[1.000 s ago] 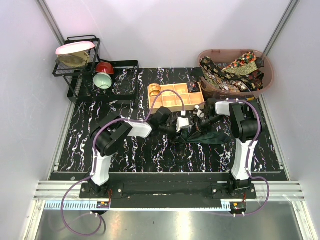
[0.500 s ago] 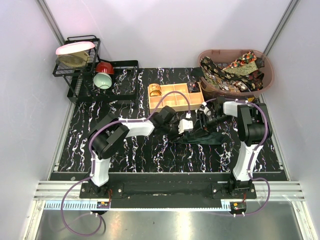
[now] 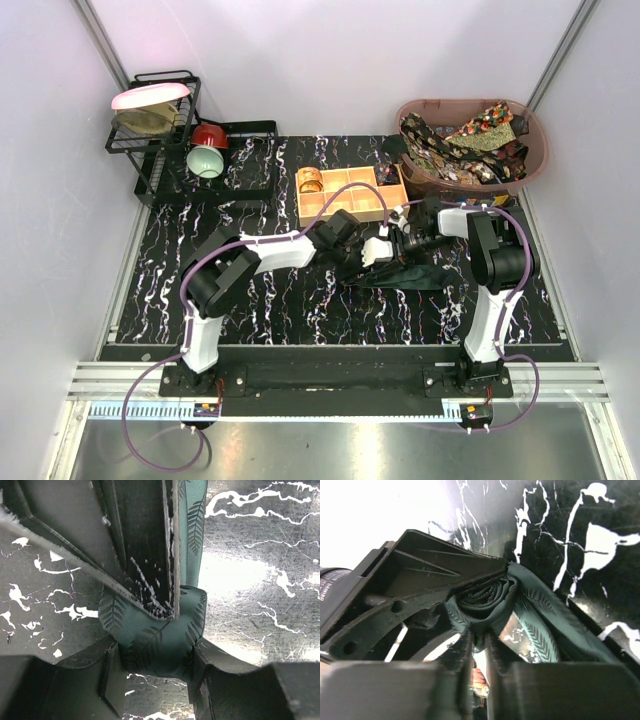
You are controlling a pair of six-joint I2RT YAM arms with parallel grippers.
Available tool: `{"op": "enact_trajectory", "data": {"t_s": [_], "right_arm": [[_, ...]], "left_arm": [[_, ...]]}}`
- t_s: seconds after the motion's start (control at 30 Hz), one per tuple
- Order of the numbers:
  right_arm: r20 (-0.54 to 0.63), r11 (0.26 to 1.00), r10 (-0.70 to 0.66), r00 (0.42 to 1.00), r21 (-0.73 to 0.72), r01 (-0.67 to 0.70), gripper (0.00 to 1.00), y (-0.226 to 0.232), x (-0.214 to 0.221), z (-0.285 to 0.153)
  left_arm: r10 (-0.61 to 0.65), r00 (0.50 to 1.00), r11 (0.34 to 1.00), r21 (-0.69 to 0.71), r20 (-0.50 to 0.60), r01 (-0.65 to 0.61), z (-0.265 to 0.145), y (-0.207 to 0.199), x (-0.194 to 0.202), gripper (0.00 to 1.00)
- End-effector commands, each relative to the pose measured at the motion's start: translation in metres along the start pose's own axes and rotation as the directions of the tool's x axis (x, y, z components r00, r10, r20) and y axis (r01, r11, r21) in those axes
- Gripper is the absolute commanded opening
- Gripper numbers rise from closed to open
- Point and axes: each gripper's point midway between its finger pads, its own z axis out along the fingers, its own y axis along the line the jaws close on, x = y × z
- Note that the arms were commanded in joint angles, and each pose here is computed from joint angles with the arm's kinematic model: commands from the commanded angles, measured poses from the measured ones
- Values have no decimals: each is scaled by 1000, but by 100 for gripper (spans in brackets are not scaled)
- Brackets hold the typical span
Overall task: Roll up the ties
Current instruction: Roll the tie at the center of the board.
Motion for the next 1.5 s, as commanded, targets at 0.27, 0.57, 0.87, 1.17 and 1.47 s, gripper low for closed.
{"op": "enact_trajectory", "data": {"t_s": [0.27, 0.57, 0.87, 1.17, 1.47], "right_arm": [[15, 991, 4, 1000, 136, -6, 0, -26, -3, 0], [14, 957, 57, 998, 284, -58, 0, -63, -1, -5], [-9, 917, 75, 997, 394, -65, 0, -85, -1, -11], [-25, 916, 80, 997, 396, -63, 0, -87, 0, -8], [-29, 927, 70, 997, 372, -54, 0, -83, -1, -6]], "left_arm": [[-84, 996, 996, 39, -1, 84, -3, -8, 12, 66], [21, 963, 999, 19, 269, -27, -13, -1, -37, 82], [11, 930, 998, 49, 368, -31, -1, 0, -51, 92], [-13, 936, 991, 131, 352, -35, 14, -9, -39, 70], [-34, 961, 992, 123, 276, 0, 12, -13, -18, 55]]}}
